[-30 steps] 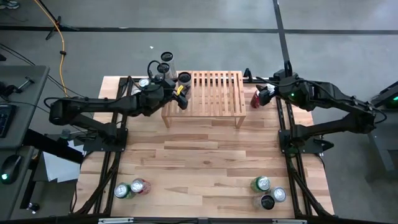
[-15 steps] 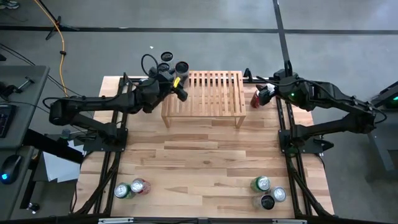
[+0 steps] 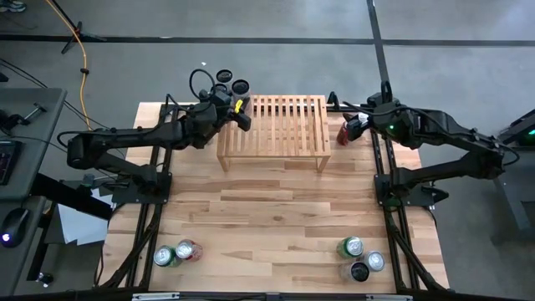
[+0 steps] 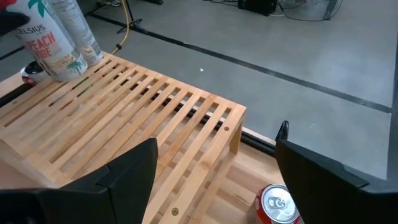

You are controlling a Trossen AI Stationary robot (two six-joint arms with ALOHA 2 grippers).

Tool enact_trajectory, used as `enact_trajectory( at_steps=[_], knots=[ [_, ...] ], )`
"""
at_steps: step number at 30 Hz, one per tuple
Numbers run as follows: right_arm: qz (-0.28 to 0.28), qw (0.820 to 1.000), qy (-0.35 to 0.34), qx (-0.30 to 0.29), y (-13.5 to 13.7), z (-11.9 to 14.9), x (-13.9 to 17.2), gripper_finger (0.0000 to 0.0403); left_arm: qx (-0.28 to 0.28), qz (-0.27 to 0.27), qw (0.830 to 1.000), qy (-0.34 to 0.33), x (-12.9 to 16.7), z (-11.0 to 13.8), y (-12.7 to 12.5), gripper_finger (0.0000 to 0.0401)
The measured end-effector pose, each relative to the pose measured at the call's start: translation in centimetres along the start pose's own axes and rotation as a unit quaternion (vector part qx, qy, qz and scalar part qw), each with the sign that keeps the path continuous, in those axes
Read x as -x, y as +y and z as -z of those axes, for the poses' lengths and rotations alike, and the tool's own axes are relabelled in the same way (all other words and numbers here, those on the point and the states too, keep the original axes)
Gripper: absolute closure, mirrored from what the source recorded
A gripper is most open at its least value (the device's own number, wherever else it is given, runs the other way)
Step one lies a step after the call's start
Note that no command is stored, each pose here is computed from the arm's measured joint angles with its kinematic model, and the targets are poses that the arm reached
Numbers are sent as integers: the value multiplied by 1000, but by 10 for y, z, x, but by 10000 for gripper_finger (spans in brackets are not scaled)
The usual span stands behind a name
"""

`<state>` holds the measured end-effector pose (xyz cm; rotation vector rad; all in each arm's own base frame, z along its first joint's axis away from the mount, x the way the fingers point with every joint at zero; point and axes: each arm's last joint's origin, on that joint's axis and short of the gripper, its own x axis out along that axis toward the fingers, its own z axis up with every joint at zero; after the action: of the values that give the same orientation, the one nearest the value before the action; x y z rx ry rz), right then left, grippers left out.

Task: Place canned beverage on shelf
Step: Put the top right white pink soda can on the shelf

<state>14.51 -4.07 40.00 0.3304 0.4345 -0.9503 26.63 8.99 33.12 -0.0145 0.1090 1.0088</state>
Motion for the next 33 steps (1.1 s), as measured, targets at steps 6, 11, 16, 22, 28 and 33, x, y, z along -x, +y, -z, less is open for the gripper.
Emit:
enact_trajectory(
  at_steps=[6, 11, 16, 22, 28, 33],
  knots=[
    [5, 1000, 9, 16, 5, 1, -6, 91, 9, -7, 1000, 16, -1, 5, -1, 183],
    [8, 1000, 14, 26, 9, 1, -10, 91, 2, -22, 999, 27, -8, 14, -6, 183],
    [8, 999, 15, 28, 9, 2, -11, 91, -2, -25, 999, 36, -13, 23, -14, 183],
    [7, 999, 16, 27, 9, 2, -11, 91, -7, -48, 998, 34, -11, 25, -19, 168],
    [7, 999, 16, 27, 9, 2, -11, 91, -8, -46, 998, 33, -9, 25, -21, 141],
    [7, 999, 16, 27, 9, 2, -11, 91, -7, -45, 998, 32, -9, 25, -21, 122]
  ],
)
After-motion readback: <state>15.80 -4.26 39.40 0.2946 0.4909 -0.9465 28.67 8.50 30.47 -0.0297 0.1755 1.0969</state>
